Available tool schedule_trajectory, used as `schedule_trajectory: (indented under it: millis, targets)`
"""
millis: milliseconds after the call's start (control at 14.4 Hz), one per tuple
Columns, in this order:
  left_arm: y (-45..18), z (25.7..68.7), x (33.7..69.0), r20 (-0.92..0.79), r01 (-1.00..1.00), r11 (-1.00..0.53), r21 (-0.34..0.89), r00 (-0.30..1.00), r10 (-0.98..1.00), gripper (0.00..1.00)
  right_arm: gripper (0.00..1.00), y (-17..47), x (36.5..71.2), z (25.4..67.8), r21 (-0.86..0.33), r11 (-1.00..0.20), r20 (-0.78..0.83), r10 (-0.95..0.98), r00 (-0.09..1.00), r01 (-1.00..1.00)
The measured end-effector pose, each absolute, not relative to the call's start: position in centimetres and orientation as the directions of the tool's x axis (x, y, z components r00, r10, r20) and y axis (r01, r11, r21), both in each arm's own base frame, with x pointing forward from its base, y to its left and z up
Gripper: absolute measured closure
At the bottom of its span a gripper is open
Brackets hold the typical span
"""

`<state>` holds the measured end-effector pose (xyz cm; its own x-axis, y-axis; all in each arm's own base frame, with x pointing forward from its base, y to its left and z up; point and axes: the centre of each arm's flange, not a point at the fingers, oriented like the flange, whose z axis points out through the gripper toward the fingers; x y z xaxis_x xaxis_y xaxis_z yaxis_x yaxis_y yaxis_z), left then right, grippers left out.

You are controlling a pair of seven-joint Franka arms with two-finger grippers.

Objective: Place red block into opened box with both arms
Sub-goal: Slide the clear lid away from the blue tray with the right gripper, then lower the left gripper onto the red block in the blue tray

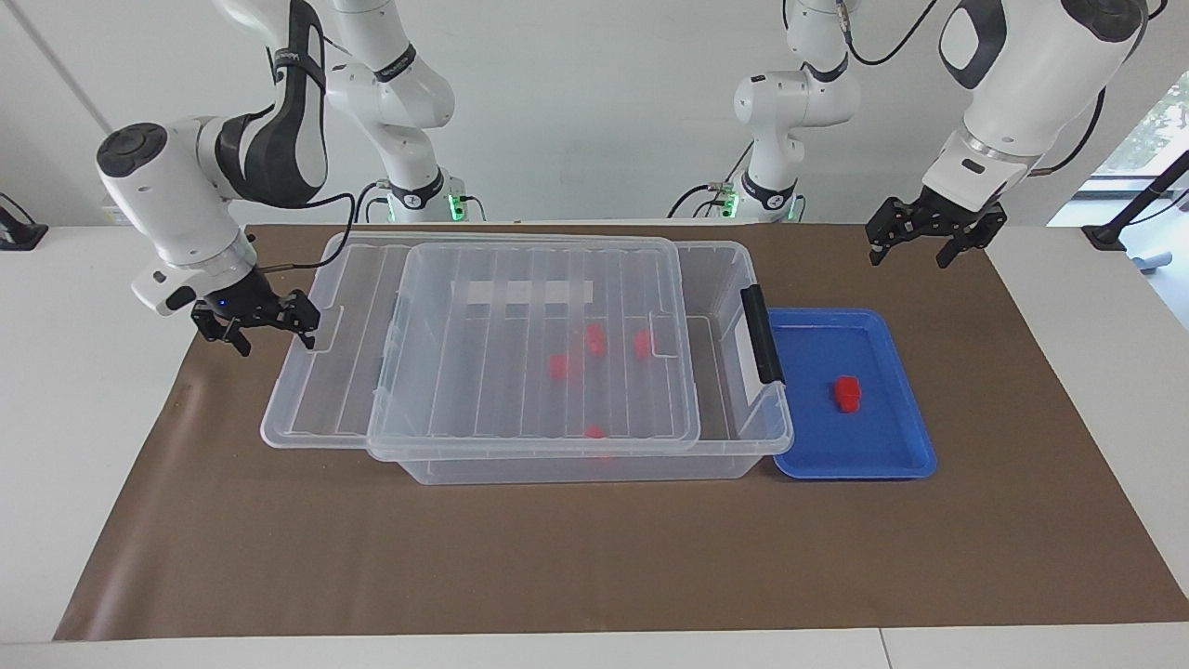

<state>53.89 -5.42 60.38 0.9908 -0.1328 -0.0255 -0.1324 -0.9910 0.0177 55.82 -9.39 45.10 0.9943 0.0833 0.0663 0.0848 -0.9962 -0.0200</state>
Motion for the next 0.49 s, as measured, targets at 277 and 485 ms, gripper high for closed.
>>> schedule_trajectory:
  millis: [277, 485]
  targets:
    - [-5.5, 60.4, 53.9, -0.027, -0.135, -0.991, 0.018, 0.990, -0.135, 0.00, 0.00, -12.2, 55.4, 45.5, -0.012, -0.994, 0.076, 0.107, 0.991, 0.108]
    - [-5.6, 60.1, 53.9, -0.023, -0.136, -0.991, 0.017, 0.990, -0.137, 0.00, 0.00, -14.3, 55.1, 46.0, -0.004, -0.993, 0.085, 0.118, 0.989, 0.119]
